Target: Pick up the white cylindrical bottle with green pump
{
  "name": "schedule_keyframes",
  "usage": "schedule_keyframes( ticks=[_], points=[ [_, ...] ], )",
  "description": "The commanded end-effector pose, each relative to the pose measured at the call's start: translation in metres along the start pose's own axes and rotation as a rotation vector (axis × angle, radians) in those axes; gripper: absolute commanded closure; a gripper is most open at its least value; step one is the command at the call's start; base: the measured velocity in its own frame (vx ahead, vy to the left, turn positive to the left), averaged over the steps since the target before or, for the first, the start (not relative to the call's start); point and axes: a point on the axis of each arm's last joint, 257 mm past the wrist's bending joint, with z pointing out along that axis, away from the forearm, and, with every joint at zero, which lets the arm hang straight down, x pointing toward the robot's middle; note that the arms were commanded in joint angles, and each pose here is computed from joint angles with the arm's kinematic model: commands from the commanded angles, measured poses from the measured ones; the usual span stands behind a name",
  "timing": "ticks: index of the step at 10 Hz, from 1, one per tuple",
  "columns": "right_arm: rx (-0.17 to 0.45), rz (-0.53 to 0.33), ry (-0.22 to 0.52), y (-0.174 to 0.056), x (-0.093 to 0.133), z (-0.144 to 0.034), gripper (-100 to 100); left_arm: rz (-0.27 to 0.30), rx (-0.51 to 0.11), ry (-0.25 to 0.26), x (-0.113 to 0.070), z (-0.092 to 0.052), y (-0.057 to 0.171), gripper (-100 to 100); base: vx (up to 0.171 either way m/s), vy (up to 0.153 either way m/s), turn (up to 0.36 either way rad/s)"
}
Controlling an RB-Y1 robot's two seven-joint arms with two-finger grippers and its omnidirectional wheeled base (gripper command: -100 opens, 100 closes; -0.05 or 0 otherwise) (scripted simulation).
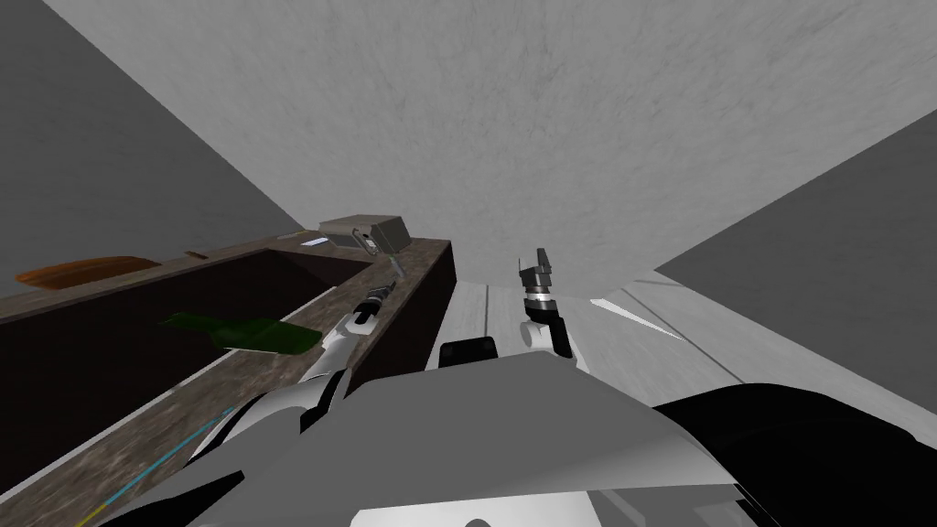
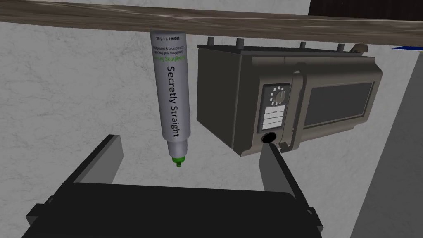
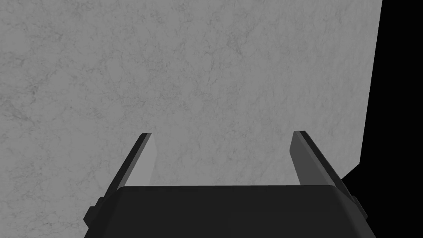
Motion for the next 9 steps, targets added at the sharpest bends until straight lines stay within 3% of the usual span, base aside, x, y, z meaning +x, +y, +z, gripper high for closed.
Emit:
schedule_keyframes(
  ticks=[1,5,6,7,8,9],
  points=[
    [0.000,0.000,0.000,0.000,0.000,0.000,0,0.039,-0.022,0.007,0.000,-0.003,0.016,-100,0.089,0.026,-0.252],
    [0.000,0.000,0.000,0.000,0.000,0.000,0,0.056,-0.060,-0.031,-0.026,0.002,0.039,-100,0.146,0.067,-0.254],
    [0.000,0.000,0.000,0.000,0.000,0.000,0,0.054,-0.058,-0.022,-0.020,-0.001,0.039,-100,0.099,0.037,-0.054],
    [0.000,0.000,0.000,0.000,0.000,0.000,0,0.054,-0.058,-0.025,-0.022,-0.001,0.039,0,0.016,0.007,0.008],
    [0.000,0.000,0.000,0.000,0.000,0.000,0,-0.002,-0.057,-0.102,-0.047,0.009,0.030,-100,-0.081,0.226,-0.316],
    [0.000,0.000,0.000,0.000,0.000,0.000,0,-0.025,-0.076,-0.122,-0.054,0.009,0.038,-100,-0.103,0.347,-0.395]
  ],
)
